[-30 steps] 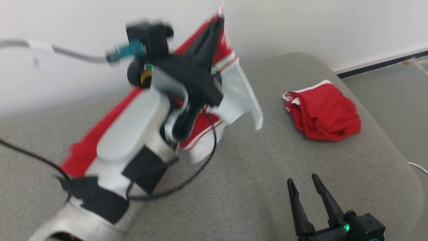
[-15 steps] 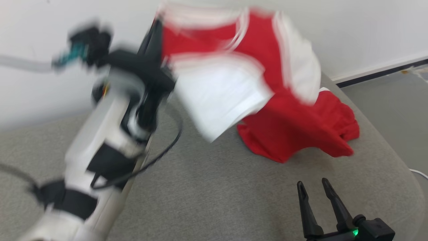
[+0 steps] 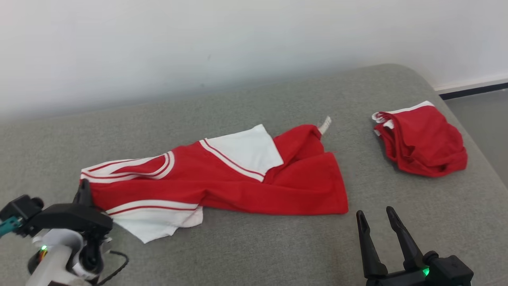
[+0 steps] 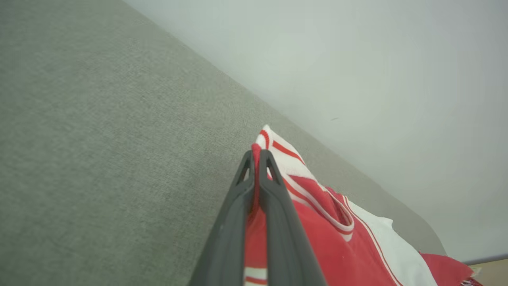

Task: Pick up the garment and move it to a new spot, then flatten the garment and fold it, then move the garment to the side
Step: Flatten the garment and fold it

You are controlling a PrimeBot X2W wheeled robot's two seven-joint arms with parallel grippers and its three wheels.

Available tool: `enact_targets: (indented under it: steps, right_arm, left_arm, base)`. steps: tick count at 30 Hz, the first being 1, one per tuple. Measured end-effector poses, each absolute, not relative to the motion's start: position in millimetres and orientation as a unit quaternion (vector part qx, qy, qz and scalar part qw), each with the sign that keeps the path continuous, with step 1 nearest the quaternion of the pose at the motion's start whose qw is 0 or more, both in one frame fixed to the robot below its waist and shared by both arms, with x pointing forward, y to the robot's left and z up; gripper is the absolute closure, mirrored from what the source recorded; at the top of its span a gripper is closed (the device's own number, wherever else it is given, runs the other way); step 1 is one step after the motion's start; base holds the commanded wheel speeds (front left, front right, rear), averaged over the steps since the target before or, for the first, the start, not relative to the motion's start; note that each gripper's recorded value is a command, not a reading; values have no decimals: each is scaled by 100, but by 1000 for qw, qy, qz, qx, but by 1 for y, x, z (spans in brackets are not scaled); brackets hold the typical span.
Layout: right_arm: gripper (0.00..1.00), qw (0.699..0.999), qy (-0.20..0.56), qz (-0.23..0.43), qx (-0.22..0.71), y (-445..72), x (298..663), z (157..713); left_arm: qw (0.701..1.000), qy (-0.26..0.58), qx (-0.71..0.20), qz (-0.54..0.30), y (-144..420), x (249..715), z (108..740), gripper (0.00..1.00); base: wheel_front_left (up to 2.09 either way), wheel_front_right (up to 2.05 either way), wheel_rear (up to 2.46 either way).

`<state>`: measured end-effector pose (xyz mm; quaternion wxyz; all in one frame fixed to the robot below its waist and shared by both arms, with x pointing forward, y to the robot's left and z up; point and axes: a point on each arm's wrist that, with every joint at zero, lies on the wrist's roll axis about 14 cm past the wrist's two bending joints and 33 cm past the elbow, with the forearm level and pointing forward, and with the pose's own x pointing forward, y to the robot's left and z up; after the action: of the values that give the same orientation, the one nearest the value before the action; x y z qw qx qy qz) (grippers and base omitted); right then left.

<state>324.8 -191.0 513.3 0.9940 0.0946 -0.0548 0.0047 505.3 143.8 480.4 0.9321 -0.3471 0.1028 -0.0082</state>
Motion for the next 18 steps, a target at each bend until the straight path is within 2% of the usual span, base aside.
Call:
enact_targets:
  steps: [4, 10, 11, 12, 13, 14, 18]
  right_arm:
    - [0, 994, -46, 21, 94, -182, 334, 509]
    - [0, 994, -31, 42, 94, -171, 343, 501]
    - [0, 994, -30, 45, 95, -169, 344, 500]
    - [0, 994, -29, 48, 95, -168, 345, 499]
    - [0, 994, -27, 51, 95, -166, 346, 498]
    - [0, 994, -25, 54, 96, -164, 347, 497]
    - [0, 993, -24, 60, 96, -160, 347, 497]
  left_arm:
    - [933, 99, -346, 27, 178, 500, 468, 100]
    - [935, 59, -348, 36, 204, 504, 484, 100]
    - [937, 48, -343, 33, 206, 506, 491, 75]
    - [938, 35, -344, 28, 208, 509, 499, 45]
    - [938, 24, -346, 23, 208, 510, 505, 6]
    - [939, 17, -343, 18, 207, 510, 509, 0]
    - [945, -6, -327, 20, 217, 508, 520, 0]
  base:
    - [0, 0, 0]
    - [0, 0, 0]
    - [0, 0, 0]
    - [0, 0, 0]
    - [0, 0, 0]
    - [0, 0, 0]
    - [0, 0, 0]
